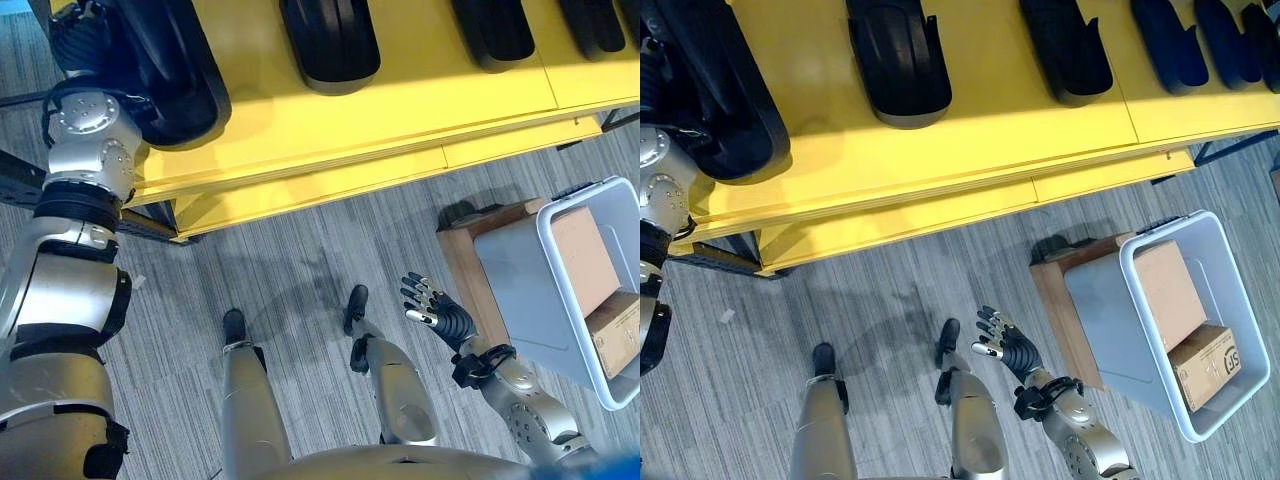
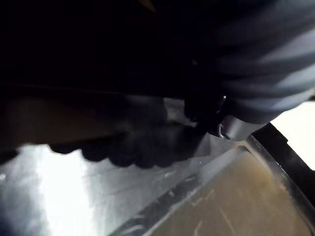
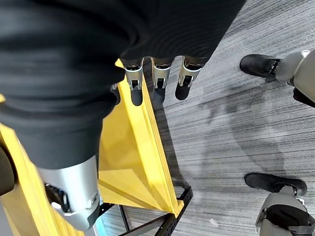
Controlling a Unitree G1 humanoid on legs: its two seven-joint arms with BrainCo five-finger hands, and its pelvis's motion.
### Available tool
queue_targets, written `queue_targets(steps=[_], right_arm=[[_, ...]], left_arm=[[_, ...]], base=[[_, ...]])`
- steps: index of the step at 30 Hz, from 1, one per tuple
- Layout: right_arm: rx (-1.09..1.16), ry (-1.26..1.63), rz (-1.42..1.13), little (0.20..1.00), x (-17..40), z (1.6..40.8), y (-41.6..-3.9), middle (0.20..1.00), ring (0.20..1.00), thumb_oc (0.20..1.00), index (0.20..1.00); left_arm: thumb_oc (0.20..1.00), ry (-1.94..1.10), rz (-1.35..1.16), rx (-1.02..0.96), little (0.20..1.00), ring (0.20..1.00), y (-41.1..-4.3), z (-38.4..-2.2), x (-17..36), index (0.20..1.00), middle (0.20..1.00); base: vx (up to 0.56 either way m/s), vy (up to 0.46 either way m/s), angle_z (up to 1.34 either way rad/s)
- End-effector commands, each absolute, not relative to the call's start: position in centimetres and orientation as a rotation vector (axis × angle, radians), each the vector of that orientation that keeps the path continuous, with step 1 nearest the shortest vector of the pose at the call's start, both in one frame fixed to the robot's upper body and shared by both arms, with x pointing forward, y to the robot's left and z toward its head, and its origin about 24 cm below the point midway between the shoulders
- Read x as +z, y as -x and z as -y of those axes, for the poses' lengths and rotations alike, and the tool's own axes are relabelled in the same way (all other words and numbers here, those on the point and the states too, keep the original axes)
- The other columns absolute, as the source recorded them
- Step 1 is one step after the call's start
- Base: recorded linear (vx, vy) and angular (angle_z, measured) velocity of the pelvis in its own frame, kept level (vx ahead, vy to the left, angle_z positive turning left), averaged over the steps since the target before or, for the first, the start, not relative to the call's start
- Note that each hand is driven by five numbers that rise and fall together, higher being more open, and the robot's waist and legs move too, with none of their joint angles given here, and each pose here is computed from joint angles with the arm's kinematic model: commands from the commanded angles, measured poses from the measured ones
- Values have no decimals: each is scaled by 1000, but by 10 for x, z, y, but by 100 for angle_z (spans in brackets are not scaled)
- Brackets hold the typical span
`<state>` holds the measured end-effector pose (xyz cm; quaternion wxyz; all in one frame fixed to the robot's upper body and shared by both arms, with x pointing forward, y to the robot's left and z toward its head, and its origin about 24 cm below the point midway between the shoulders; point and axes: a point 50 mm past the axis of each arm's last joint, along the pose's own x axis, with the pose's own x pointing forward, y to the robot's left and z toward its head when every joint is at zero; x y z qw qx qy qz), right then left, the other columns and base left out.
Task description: Move parts from the plastic box to the shelf.
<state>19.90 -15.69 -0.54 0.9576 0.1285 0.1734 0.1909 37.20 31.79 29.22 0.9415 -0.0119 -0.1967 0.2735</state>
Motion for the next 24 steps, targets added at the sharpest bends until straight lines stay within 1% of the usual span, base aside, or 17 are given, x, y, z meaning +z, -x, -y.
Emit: queue_targets(steps=[1, 8, 9, 10, 11, 17, 24], right_arm=[[335, -250, -331, 1000, 0, 175, -198, 1000, 1000, 1000, 1000], [335, -236, -340, 1000, -1, 179, -197, 1000, 1000, 1000, 1000], [335, -232, -341, 1000, -1, 180, -197, 1000, 1000, 1000, 1000], [334, -229, -342, 1000, -1, 181, -197, 1000, 1000, 1000, 1000], [333, -226, -342, 1000, -1, 182, -196, 1000, 1000, 1000, 1000], [334, -224, -346, 1000, 0, 184, -196, 1000, 1000, 1000, 1000], [322, -218, -344, 1000, 1, 188, -196, 1000, 1000, 1000, 1000]], left_arm=[[200, 137, 583, 593, 200, 200, -358, -327, 340, 200, 200], [200, 149, 580, 619, 200, 200, -356, -333, 347, 200, 200], [413, 149, 581, 620, 413, 413, -356, -333, 349, 413, 413], [762, 145, 583, 618, 762, 762, -356, -333, 350, 762, 762], [1000, 143, 585, 619, 1000, 1000, -355, -333, 351, 1000, 1000], [1000, 152, 579, 622, 1000, 1000, -355, -335, 350, 1000, 1000], [1000, 196, 562, 660, 1000, 1000, -351, -347, 341, 1000, 1000]], base=[[0, 0, 0], [-10, 10, -6], [0, 0, 0], [0, 0, 0], [0, 0, 0], [0, 0, 0], [0, 0, 0]])
